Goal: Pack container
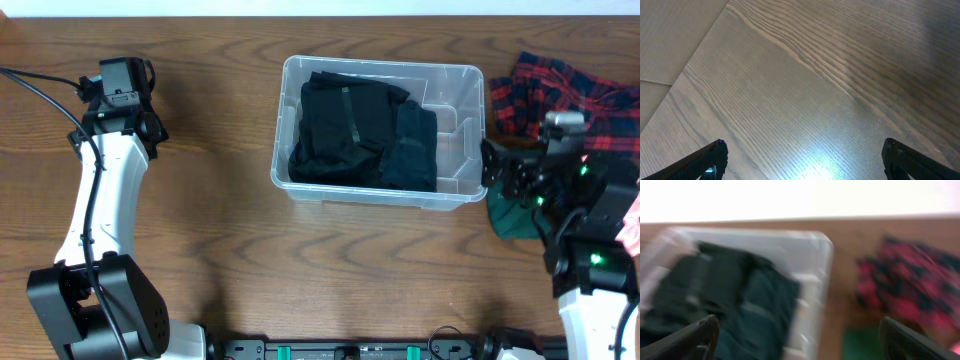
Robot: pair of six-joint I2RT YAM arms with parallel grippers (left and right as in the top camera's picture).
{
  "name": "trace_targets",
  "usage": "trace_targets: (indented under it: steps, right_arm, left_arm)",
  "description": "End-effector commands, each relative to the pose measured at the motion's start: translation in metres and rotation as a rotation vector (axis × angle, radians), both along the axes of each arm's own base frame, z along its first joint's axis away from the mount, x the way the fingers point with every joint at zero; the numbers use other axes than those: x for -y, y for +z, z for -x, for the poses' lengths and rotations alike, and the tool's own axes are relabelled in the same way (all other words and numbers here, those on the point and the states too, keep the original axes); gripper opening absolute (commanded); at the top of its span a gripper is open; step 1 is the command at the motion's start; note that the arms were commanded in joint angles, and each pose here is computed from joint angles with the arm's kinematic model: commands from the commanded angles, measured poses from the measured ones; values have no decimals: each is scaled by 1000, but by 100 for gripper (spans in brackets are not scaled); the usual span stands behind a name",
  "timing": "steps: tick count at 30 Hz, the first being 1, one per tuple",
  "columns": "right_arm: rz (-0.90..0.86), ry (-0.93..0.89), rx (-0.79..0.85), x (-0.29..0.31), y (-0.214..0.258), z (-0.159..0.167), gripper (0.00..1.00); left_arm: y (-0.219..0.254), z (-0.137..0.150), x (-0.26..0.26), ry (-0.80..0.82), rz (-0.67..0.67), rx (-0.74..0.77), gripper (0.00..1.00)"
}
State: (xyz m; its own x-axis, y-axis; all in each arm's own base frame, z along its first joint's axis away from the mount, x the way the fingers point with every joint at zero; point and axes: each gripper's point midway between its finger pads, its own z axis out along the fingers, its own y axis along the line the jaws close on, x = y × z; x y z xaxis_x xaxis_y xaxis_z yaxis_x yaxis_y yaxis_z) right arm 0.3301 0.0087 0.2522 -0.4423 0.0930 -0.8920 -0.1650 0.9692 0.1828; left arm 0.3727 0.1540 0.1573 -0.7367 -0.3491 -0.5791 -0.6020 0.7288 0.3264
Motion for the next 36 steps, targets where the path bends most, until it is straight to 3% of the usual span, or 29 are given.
trace_targets:
  steps: [1,12,18,25,30,36]
  right_arm:
    - [-89,178,60,-30,29,3,99]
    - [-147,237,23,-44,26,11,96]
    - [-141,145,-21,-46,28,-3,85]
    - [-54,81,-165,-65,29,-33,86]
    - [-41,112,-337,-82,-3,-47,85]
    - [45,63,-482,-83,-59,-65,77]
  left_arm:
    - [11,0,-4,4,-21,15,98]
    - [11,0,-4,4,-21,15,98]
    - [11,0,-4,4,-21,15,98]
    - [11,0,-4,4,-21,15,98]
    - [11,0,-4,4,-21,15,98]
    - [11,0,-4,4,-21,15,98]
